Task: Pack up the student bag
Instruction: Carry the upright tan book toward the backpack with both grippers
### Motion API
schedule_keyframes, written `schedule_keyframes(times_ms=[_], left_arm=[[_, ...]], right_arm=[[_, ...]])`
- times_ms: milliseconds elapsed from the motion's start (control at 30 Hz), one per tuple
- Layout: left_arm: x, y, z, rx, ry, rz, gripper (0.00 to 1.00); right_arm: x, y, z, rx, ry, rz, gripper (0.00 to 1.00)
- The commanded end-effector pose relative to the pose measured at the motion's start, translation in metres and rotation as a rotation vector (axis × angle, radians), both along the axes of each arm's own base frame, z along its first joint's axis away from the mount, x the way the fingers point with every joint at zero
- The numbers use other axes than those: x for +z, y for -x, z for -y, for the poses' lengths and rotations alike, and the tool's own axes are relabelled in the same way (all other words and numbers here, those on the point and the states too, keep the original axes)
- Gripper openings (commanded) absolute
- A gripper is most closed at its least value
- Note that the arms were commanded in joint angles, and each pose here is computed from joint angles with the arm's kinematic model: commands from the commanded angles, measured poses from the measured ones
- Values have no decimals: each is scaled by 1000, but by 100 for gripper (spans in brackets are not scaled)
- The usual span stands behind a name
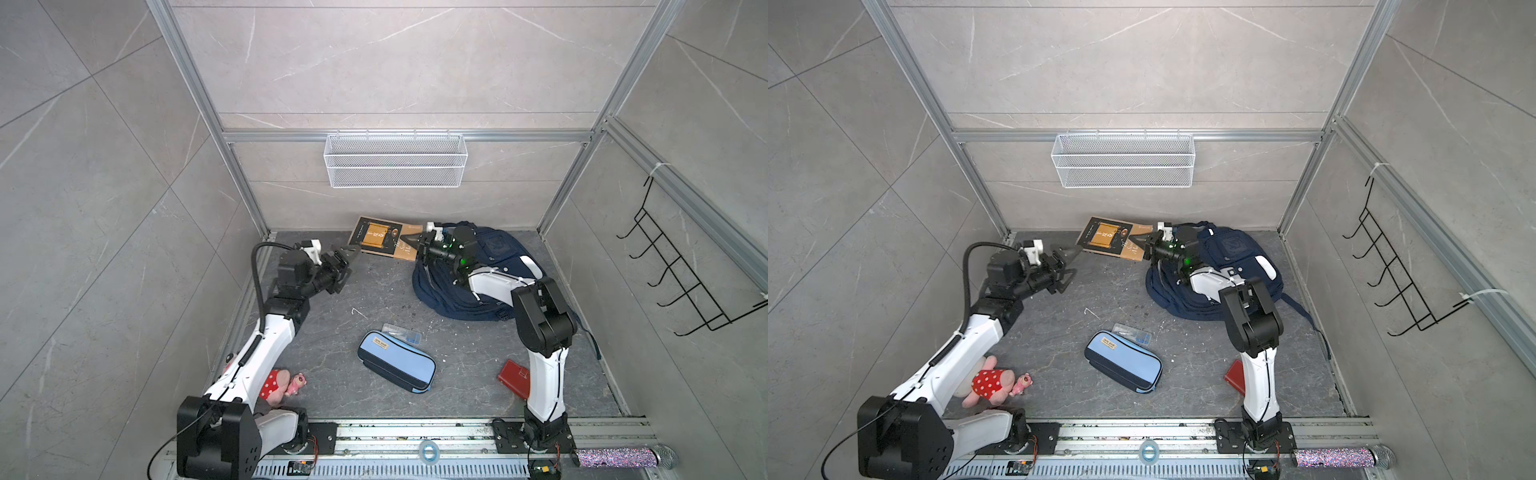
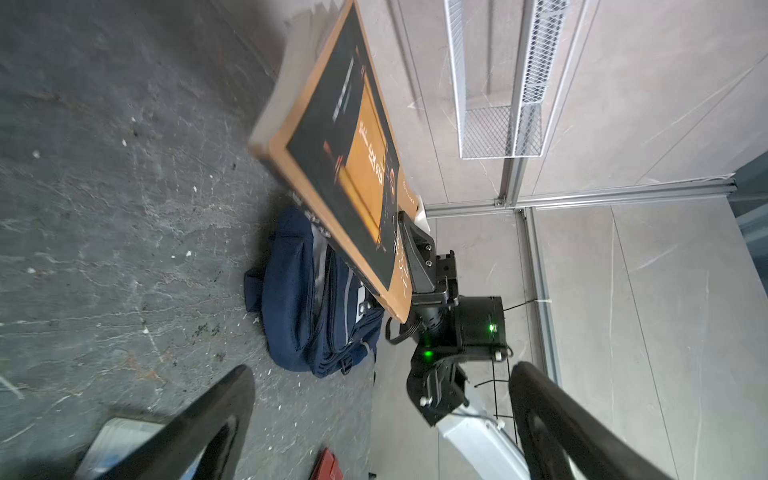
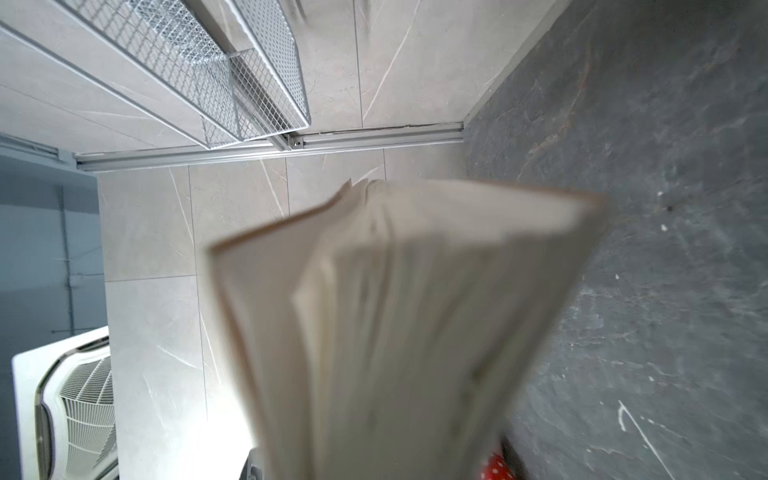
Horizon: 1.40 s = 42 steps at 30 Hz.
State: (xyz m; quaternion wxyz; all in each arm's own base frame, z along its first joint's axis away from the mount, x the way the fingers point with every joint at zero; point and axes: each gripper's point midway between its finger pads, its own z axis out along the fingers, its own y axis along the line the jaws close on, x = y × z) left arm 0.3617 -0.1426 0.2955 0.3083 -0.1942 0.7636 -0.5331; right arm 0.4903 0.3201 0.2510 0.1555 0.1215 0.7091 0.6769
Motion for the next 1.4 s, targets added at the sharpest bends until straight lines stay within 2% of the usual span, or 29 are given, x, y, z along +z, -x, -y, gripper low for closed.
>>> schedule_keyframes(times_ms=[0,33,67,233,333,533,667,833,1100,1367], left_arm=[[8,61,8,-242,-148,-1,100],[8,66,11,-267,-170,8,99],[8,67,14,-284,-133,11,99],[22,57,-1,-227,-35,97,99],[30,55,-7,-220,-49,143,100],[39,52,0,-265,-1,212,99],[38,53,12,-328,4,219,100],[24,46,14,-298,7,225,99],[31,36,23,-343,25,255,99],[33,33,44,-398,57,273,93]], right_arm=[[50,64,-7,291,217,296,0],[53,72,-4,322,264,319,0],[56,76,-1,343,279,340,0],[79,100,3,419,206,436,0],[81,117,6,469,188,474,0],[84,137,10,521,159,500,0],[94,135,10,508,152,542,0],[123,127,5,504,81,601,0],[128,128,-1,564,45,593,0],[129,119,-9,565,36,596,0]])
